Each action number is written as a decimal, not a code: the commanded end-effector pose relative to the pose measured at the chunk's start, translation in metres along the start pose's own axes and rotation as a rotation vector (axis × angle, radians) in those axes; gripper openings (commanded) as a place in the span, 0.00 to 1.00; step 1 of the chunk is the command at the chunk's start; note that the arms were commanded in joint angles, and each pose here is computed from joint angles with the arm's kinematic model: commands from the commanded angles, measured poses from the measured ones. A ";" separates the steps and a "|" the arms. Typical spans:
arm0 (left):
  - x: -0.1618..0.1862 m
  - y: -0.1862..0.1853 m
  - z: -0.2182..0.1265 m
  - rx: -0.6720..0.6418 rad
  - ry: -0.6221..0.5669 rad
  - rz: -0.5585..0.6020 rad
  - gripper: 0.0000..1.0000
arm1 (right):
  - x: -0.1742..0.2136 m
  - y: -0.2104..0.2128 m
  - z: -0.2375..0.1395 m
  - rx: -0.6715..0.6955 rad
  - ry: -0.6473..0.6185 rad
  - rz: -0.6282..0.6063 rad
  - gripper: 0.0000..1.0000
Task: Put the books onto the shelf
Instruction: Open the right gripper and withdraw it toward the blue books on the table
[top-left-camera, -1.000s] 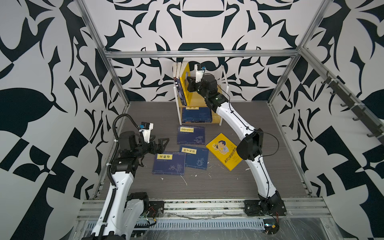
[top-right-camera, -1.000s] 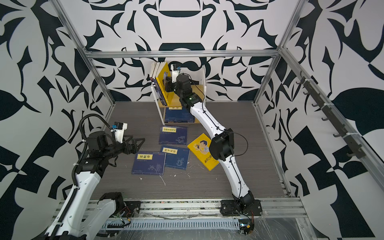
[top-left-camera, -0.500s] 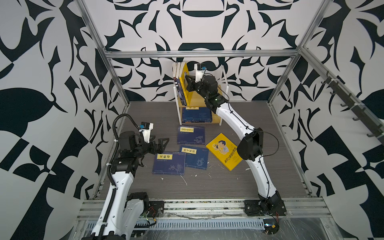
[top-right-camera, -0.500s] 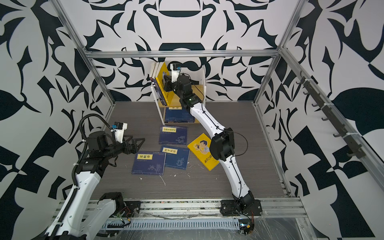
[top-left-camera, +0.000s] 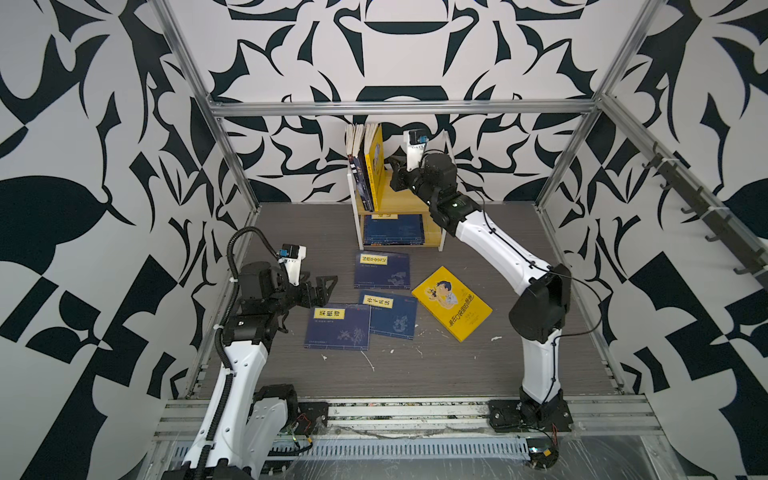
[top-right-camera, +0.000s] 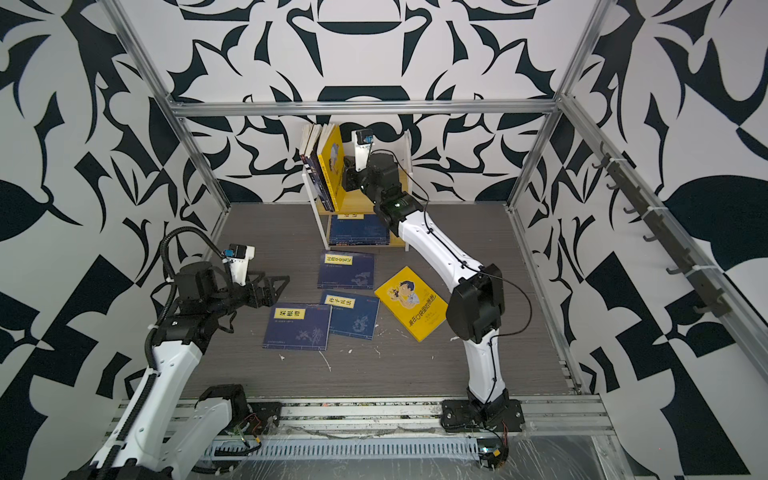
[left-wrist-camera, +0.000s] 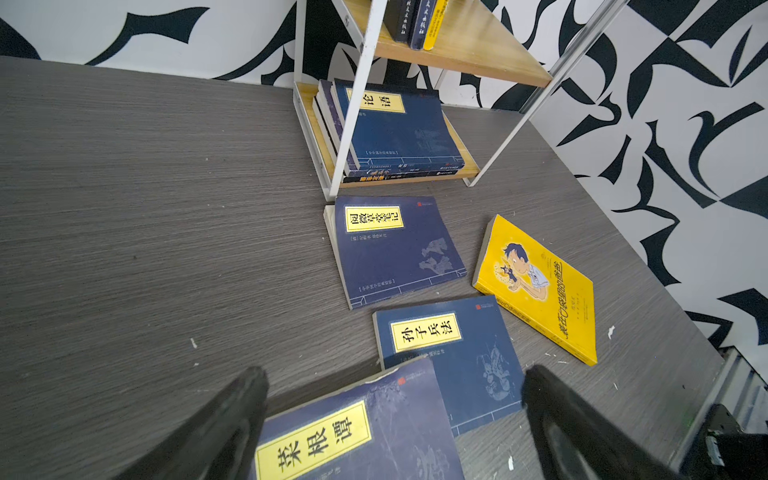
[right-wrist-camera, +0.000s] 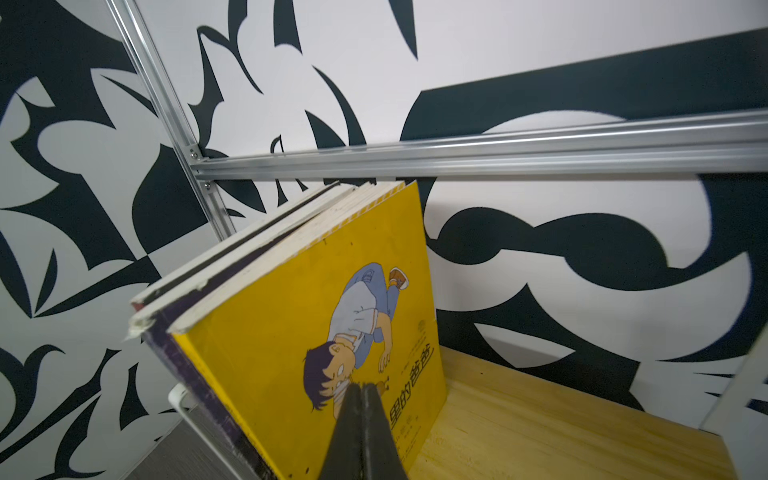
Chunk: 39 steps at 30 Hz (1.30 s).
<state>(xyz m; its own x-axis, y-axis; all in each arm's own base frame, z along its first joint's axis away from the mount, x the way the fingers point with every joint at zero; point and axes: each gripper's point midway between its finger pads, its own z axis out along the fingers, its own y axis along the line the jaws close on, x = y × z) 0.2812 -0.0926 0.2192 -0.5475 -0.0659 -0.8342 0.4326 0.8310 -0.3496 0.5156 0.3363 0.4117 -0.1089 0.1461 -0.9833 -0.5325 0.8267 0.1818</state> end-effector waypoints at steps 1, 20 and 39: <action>-0.005 0.001 -0.002 -0.015 0.007 -0.020 1.00 | -0.021 -0.004 -0.018 0.027 -0.064 -0.012 0.00; -0.009 0.038 0.000 -0.179 0.100 -0.088 1.00 | 0.084 0.030 -0.119 0.065 0.156 0.106 0.33; 0.063 0.088 0.029 -0.221 0.530 -0.217 0.99 | 0.270 0.101 -0.196 0.071 0.468 0.300 0.59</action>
<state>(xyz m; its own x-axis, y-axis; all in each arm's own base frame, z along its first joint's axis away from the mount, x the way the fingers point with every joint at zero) 0.3172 -0.0417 0.1311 -0.8814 -0.0533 -0.4694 0.1360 0.9229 -0.3602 0.2718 0.3445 0.1672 -0.6000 0.0558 -0.7981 -0.4014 0.8419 0.3606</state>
